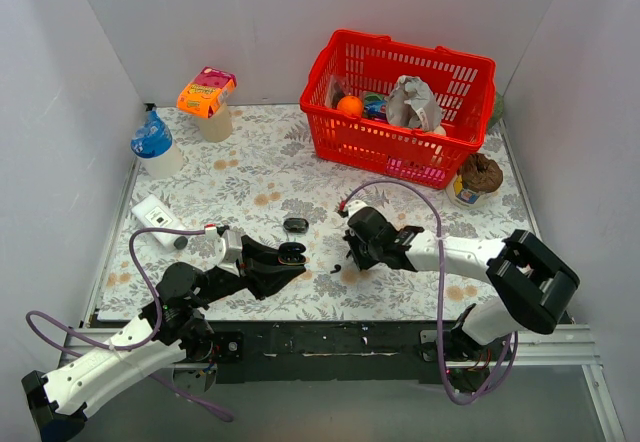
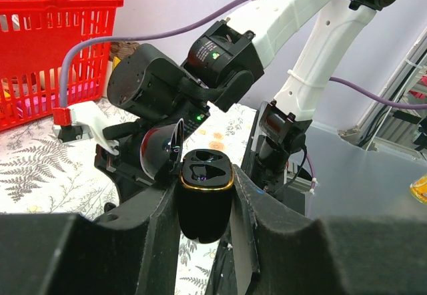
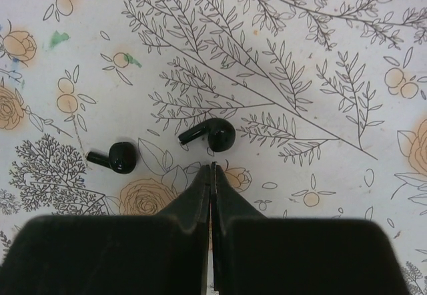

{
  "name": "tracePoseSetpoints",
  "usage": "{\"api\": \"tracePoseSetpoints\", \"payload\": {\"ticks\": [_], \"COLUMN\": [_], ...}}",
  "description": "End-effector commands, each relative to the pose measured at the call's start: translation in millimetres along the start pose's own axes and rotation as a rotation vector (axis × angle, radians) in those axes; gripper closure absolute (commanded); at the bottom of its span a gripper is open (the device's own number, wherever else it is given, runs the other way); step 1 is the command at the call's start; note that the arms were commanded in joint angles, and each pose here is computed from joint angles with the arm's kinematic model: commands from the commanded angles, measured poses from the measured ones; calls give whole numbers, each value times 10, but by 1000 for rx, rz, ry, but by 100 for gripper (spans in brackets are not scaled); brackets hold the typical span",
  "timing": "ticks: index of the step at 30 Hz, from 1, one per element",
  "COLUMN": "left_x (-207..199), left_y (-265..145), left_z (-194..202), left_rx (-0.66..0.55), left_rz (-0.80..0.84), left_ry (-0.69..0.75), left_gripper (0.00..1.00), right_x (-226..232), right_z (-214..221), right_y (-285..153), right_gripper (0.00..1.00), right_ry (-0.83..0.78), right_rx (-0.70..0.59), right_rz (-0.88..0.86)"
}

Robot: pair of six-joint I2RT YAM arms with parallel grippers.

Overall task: Insert the wireless bluetooth earbuds into the charging case
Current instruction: Adjust the earbud at the center of the board, then pick up the earbud from the center of the board.

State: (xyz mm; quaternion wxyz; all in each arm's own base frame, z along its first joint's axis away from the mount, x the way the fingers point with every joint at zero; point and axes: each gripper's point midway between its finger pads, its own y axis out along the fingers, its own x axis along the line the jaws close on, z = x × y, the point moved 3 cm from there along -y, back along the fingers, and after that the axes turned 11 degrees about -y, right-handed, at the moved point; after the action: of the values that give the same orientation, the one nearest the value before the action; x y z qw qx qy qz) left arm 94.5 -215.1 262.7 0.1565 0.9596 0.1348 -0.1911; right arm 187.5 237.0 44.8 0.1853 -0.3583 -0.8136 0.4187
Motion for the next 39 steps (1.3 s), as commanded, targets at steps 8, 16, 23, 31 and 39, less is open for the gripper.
{"api": "tracePoseSetpoints", "payload": {"ticks": [8,16,23,31,39], "left_x": [-66,-59,-62,-69,-73], "left_y": [-5,4,7,7,13], "left_z": [-144,-131,-141,-175,-182], "left_rx": [-34,-27,-28,-39,-38], "left_rz": [11,10,11,7,5], "left_ry": [28,27,31,29,17], "left_gripper": [100,100,100,100,100], "right_x": [-174,-169,-338,-98,-43], "right_z": [-12,-127,-271,-801,-685], "right_y": [106,134,-164,-362,-38], "right_gripper": [99,99,98,45,42], "right_ry": [-130,-170,-36,13,42], "right_rx": [56,50,26,-63,109], "right_rz": [89,78,223,89,110]}}
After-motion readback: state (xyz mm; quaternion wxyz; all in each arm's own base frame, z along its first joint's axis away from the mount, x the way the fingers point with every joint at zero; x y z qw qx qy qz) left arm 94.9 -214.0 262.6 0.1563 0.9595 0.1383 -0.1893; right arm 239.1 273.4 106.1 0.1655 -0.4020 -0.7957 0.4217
